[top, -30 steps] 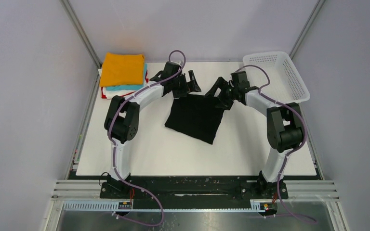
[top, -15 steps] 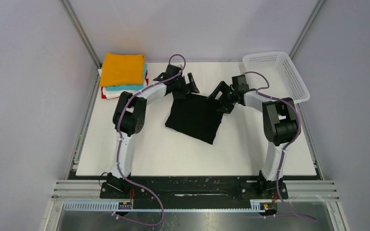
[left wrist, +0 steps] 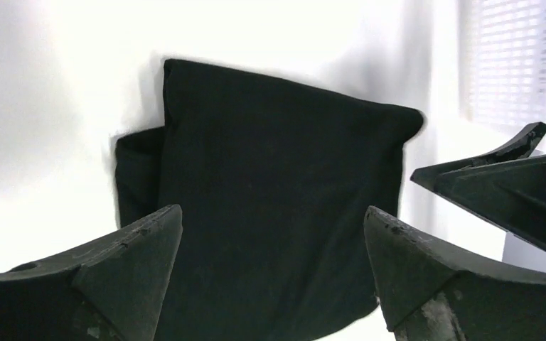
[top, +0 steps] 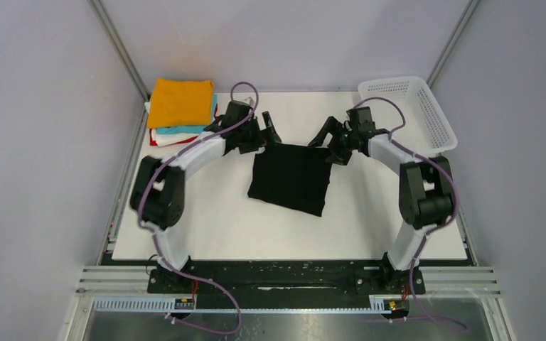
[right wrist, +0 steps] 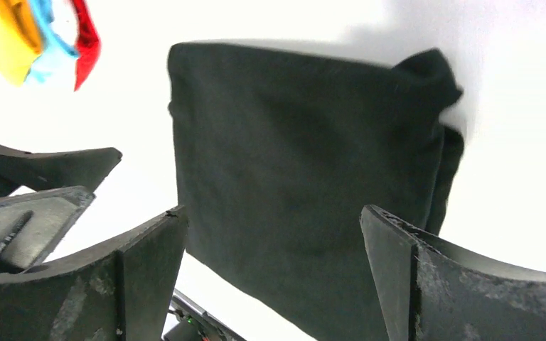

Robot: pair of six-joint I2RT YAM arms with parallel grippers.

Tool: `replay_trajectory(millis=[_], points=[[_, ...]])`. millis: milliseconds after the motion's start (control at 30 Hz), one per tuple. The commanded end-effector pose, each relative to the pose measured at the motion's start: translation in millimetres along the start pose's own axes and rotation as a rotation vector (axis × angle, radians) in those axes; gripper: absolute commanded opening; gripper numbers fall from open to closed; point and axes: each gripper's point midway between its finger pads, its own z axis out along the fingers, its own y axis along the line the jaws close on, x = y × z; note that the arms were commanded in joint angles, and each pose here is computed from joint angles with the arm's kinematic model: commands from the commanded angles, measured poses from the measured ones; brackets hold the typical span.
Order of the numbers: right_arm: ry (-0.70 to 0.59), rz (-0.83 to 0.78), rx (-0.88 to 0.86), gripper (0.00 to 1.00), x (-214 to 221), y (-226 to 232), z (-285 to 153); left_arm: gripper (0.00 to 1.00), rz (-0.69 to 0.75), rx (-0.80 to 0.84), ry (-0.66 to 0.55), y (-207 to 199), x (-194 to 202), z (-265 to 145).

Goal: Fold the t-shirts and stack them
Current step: Fold the long partially folded tshirt into a neat square, then put the neatly folded tshirt into the corner of the board with the left arm

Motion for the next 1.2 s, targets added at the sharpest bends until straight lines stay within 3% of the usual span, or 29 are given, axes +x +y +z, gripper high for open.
replay_trajectory(millis=[0,300,767,967,1167], points=[[-0.168,-0.144,-0.041,0.99,-5.5,30.1,-70.2,0.99,0.071,-0.019,-0.196,-10.9,-29.9,-61.5],[-0.29,-0.068,0.009,1.0,28.9,-25.6,-122.0,0.99,0.093,-0.197,-0.029,41.7,12.3,-42.9],[-0.348,-0.124,0.009,0.99,41.5,-28.2,-156.1,0.93,0.091,-0.228,0.191,53.8,66.0,16.4],[-0.34,-0.137,0.007,1.0,43.9,-29.6,-155.7,0.78,0.131,-0.281,0.226,51.0,89.8,28.5],[-0.31,-0.151,0.004,1.0,46.7,-32.4,-150.7,0.36,0.252,-0.482,0.195,58.5,100.6,33.8]])
